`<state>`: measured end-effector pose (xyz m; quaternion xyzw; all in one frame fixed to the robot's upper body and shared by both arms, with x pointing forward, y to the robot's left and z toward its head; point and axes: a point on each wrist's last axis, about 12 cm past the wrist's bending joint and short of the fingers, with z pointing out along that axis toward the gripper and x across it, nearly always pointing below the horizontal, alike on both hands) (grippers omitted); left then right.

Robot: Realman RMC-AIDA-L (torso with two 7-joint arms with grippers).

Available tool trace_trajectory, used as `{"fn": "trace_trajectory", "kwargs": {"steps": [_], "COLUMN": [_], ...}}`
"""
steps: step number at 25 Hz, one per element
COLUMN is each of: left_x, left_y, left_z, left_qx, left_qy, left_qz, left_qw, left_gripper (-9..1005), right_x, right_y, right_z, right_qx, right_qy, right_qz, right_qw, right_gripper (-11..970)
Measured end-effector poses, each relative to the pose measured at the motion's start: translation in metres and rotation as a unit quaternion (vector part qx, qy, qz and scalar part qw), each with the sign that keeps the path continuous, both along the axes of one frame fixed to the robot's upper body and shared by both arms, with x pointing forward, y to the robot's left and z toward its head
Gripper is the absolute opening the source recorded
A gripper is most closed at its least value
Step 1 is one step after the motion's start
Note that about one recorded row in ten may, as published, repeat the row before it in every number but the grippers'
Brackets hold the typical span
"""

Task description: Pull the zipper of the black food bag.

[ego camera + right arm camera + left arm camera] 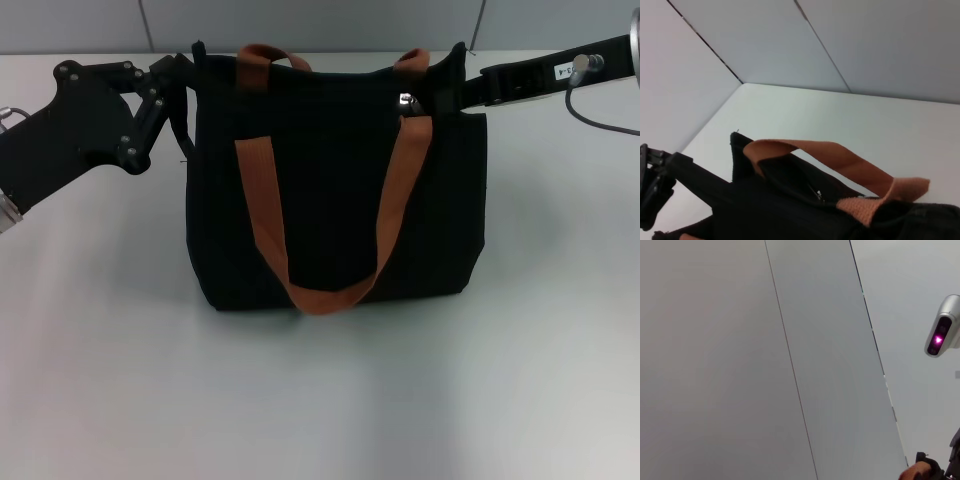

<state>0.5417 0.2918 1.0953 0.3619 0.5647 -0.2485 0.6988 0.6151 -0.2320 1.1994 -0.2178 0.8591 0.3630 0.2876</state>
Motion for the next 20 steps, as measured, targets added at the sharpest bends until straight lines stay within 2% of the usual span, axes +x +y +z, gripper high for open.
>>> {"fn": "trace_trajectory", "kwargs": {"steps": [5, 7, 11, 12, 13, 15, 16, 17, 20], "left_x": [0.0, -0.001, -0.001, -0.001, -0.001, -0.002, -0.002, -0.004, -0.004], "left_y": [0.0, 0.0, 0.0, -0.001, -0.001, -0.001, -0.001, -0.001, 0.001], "left_z": [0.0, -0.001, -0.002, -0.002, -0.002, -0.003, -0.003, -0.005, -0.006], "left_qx": [0.0, 0.0, -0.001, -0.002, -0.002, -0.004, -0.004, -0.008, -0.012], "left_qy": [0.001, 0.001, 0.003, 0.005, 0.005, 0.006, 0.006, 0.014, 0.029], "left_qz": [0.0, 0.001, 0.002, 0.002, 0.002, 0.001, 0.001, 0.002, 0.004], "left_qw": [1.0, 1.0, 1.0, 1.0, 1.0, 1.0, 1.0, 1.0, 1.0], "left_gripper": [22, 22, 22, 22, 22, 22, 22, 22, 22], "right_x": [-0.007, -0.015, -0.026, -0.035, -0.035, -0.047, -0.055, -0.068, -0.081], "right_y": [-0.013, -0.023, -0.029, -0.031, -0.031, -0.033, -0.034, -0.037, -0.039], "right_z": [0.006, 0.007, 0.002, -0.004, -0.004, -0.013, -0.02, -0.036, -0.053], "right_qx": [0.069, 0.112, 0.134, 0.153, 0.153, 0.178, 0.193, 0.21, 0.22], "right_qy": [-0.034, -0.066, -0.098, -0.131, -0.131, -0.173, -0.194, -0.23, -0.254], "right_qz": [0.002, 0.012, 0.03, 0.058, 0.058, 0.093, 0.109, 0.133, 0.148], "right_qw": [0.997, 0.991, 0.986, 0.978, 0.978, 0.964, 0.956, 0.941, 0.93], "right_gripper": [0, 46, 148, 182, 215, 282, 315, 356, 480]}}
